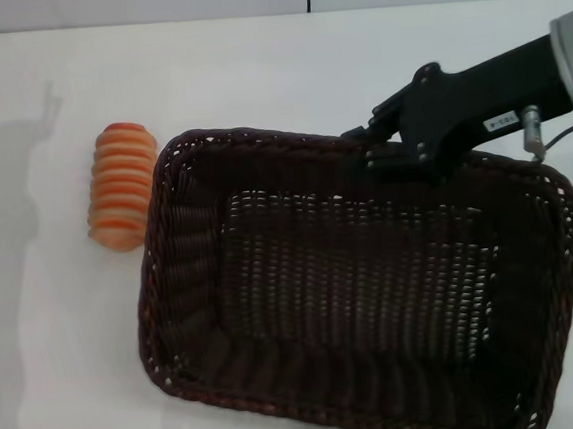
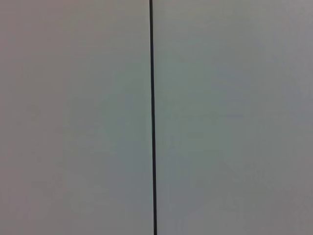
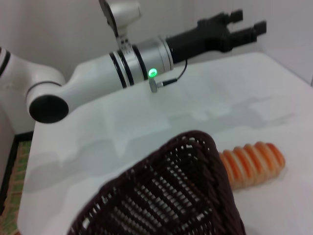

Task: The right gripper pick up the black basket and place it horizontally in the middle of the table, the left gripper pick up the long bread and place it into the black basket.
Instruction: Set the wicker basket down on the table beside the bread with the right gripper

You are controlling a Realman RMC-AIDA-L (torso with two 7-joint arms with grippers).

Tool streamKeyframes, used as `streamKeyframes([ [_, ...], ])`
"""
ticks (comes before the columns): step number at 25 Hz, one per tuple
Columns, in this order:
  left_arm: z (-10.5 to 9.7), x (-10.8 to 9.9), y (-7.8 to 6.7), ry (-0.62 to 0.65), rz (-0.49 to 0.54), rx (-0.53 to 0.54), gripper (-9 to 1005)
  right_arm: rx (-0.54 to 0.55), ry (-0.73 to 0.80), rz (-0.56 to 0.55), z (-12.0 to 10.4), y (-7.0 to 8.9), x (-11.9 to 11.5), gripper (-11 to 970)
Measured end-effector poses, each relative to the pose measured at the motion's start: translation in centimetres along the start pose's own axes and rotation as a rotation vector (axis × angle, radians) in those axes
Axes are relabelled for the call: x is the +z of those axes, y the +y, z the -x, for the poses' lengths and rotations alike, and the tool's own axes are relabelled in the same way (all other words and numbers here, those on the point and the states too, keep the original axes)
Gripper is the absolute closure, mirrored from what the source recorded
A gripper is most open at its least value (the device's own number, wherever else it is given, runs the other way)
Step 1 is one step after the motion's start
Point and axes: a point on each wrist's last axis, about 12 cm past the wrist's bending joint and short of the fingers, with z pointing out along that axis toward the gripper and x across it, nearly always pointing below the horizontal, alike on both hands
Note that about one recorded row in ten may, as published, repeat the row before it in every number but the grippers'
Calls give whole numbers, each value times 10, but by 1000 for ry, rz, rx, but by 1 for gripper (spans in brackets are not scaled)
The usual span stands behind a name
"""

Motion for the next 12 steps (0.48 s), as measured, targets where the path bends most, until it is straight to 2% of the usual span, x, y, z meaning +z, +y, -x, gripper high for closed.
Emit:
streamKeyframes([
  [4, 1, 1, -1, -1, -2, -1, 165, 4, 46, 32, -4, -11, 16, 768],
  [8, 2, 3, -3, -5, -8, -2, 166, 9, 69, 39, -5, -15, 22, 772],
  [12, 2, 4, -3, -4, -9, -1, 166, 0, 63, 1, -5, -16, 21, 777],
])
